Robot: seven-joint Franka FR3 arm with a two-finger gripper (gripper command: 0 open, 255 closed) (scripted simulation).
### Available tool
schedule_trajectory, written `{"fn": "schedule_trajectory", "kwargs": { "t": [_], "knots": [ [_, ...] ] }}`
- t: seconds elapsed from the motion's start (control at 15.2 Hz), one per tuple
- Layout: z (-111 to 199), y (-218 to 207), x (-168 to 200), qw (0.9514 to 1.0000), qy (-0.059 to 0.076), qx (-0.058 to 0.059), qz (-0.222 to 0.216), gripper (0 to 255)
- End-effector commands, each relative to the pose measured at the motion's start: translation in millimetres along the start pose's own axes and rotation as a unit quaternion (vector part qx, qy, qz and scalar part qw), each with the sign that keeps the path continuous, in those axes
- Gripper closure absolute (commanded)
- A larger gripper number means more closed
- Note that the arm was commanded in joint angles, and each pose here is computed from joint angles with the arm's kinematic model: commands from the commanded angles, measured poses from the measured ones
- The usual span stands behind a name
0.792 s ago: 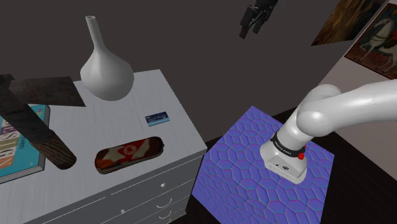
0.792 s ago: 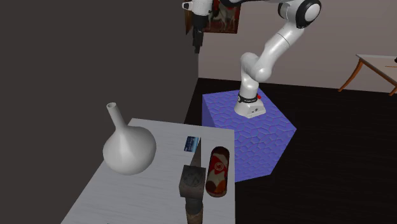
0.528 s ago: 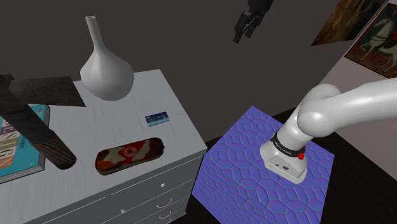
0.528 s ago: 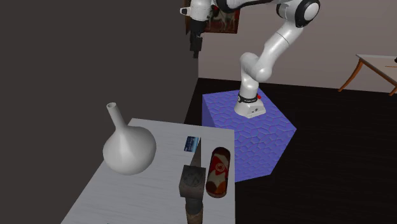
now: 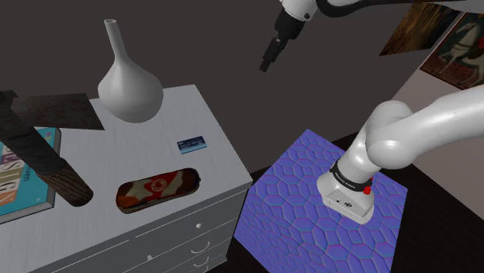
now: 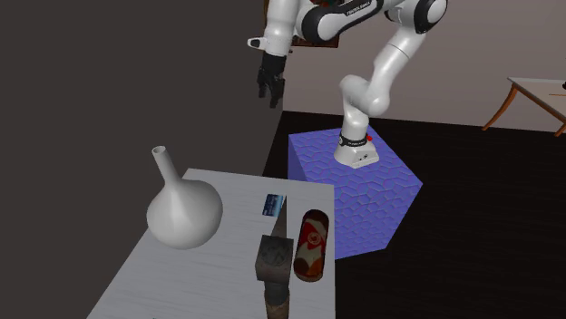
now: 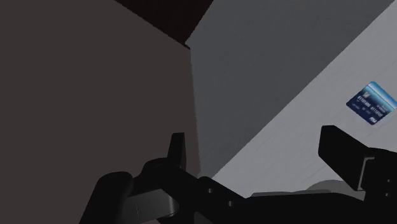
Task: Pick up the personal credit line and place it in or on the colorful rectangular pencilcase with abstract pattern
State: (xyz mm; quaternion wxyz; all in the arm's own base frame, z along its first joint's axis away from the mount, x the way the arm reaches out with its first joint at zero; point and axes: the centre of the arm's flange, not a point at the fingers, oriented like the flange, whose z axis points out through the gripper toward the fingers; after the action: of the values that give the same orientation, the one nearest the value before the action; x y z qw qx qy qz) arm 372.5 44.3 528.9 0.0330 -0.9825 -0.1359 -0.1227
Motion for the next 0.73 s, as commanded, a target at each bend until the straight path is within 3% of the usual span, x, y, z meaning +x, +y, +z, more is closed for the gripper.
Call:
{"fn": "schedule_trajectory", "kwargs": {
  "t": [0.0,0.33,0.66],
  "knots": [
    [21.0,-10.2,11.4,0.9993,0.012,0.013,-0.034,0],
    [65.5,-41.8,29.2,0.9913,0.04,0.047,-0.116,0],
    [106.8,-78.9,43.7,0.9747,0.067,0.08,-0.198,0]
  ]
}}
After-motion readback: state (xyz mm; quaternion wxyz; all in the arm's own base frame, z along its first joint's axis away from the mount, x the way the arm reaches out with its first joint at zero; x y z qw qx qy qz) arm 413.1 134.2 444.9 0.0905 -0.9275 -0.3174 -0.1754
